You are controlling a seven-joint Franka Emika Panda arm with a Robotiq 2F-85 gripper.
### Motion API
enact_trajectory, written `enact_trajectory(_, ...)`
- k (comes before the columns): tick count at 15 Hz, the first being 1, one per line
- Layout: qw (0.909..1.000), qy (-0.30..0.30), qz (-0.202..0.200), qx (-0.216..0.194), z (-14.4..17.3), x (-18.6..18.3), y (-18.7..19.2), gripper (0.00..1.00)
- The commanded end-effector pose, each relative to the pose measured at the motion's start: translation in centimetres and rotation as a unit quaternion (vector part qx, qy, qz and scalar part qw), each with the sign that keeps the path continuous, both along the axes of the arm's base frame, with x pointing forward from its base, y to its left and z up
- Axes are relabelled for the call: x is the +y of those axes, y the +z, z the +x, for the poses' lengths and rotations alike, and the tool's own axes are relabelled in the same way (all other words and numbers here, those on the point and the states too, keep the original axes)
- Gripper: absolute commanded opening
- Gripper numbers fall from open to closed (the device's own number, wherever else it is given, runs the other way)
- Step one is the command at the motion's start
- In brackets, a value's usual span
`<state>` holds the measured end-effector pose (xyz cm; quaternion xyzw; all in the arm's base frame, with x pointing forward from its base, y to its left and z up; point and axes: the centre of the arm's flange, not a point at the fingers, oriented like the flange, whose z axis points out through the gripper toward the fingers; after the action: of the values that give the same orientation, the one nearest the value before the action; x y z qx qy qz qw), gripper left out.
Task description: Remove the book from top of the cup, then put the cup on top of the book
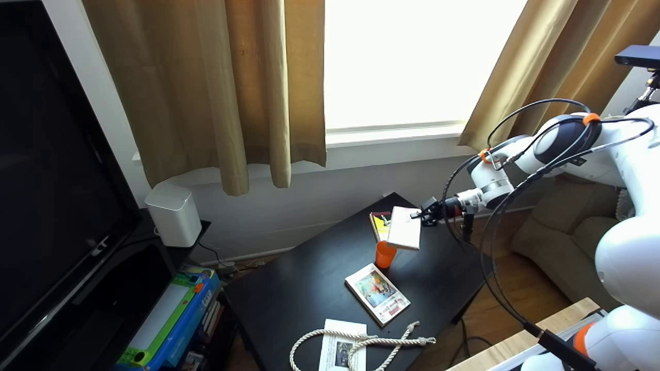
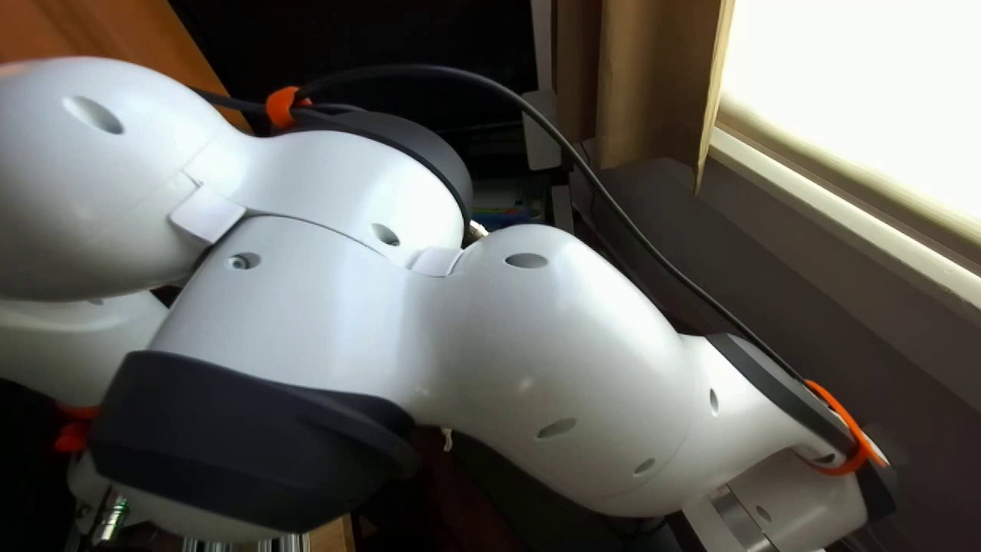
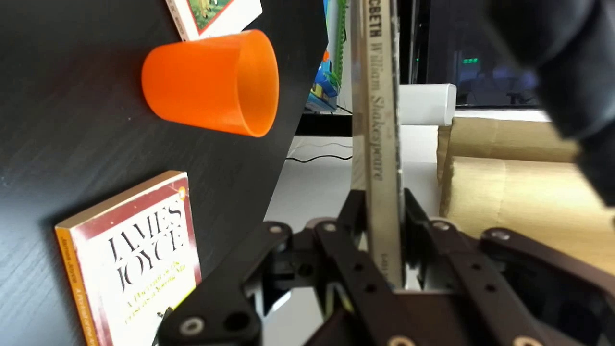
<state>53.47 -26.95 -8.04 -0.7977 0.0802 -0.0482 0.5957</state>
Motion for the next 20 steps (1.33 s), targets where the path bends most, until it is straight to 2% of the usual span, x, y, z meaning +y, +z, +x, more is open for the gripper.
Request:
enact_trajectory(1, 0.9995, -0.006, -0.007, 0.029, -3.1, -0.1, 2.3, 0.05)
enact_trajectory(4, 0.9987, -0.001, -0.019, 0.048, -5.1, -1.0, 2.5, 0.05)
enact_trajectory(11, 0.9918, -0.018, -0.1, 0.078, -8.6, -2.8, 1.6, 0.05)
enact_trajectory(20, 0.9773, -0.027, -0.189, 0.091, -9.0, -1.9, -2.6, 0.05)
